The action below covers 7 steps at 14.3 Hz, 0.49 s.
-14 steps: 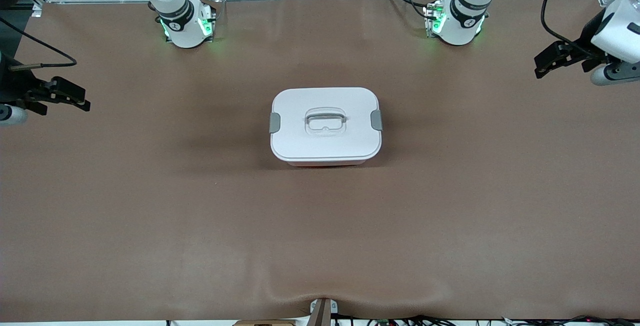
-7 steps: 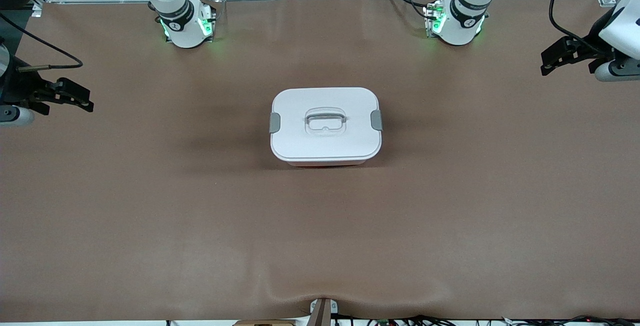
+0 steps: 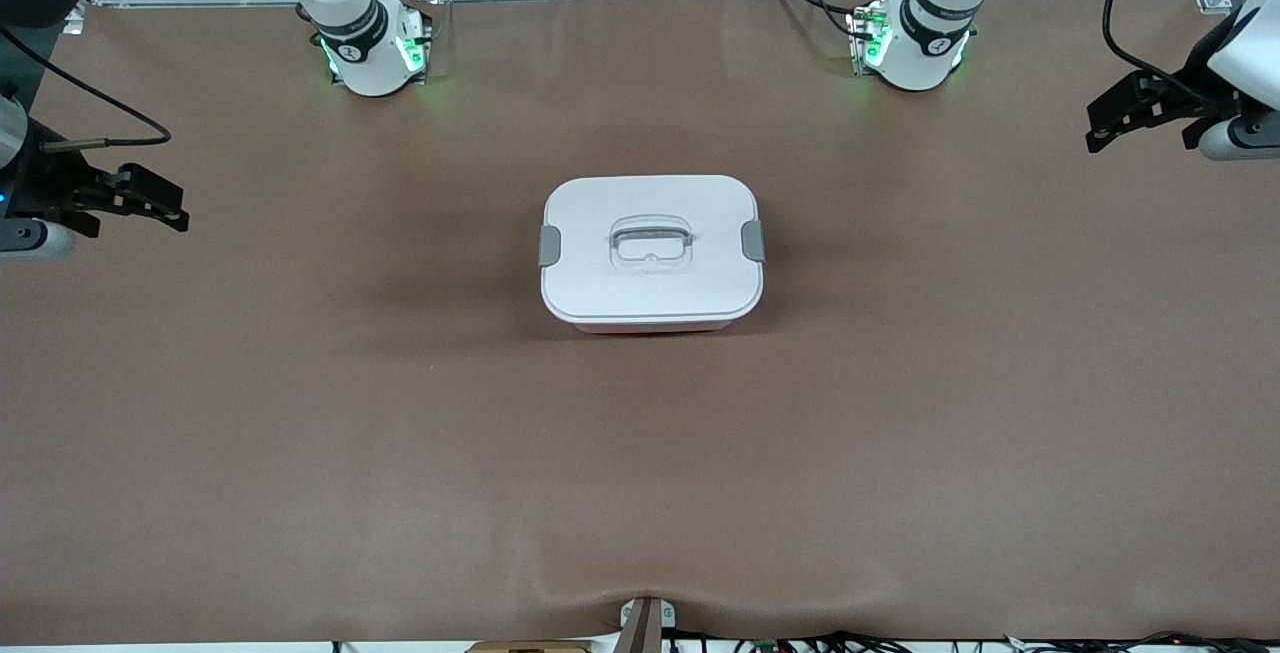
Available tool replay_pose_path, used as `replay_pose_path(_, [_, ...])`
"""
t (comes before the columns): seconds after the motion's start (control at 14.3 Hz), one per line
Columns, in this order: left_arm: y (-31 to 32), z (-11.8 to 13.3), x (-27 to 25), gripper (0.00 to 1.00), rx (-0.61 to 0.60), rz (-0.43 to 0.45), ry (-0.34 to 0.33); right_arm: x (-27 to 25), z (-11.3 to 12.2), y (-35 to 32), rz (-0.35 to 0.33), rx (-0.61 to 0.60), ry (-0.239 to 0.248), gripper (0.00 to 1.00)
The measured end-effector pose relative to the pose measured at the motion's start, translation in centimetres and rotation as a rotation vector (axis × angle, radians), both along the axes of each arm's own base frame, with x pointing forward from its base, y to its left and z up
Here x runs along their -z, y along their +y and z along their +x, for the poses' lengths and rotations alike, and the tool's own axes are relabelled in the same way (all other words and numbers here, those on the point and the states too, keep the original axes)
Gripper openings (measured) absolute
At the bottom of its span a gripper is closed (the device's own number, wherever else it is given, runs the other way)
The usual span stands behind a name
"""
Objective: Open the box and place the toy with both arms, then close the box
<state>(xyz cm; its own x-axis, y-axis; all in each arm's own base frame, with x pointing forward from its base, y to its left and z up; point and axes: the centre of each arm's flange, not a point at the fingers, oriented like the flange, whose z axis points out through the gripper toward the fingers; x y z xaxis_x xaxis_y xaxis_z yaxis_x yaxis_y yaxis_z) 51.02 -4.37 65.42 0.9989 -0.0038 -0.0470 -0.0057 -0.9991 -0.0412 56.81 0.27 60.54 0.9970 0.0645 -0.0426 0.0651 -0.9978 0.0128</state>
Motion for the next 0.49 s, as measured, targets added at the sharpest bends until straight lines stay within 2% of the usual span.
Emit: replay_pose_path(0.49, [0.02, 0.04, 0.06, 1.00, 0.010, 0.000, 0.002, 0.01, -0.02, -0.02, -0.002, 0.000, 0.001, 1.00])
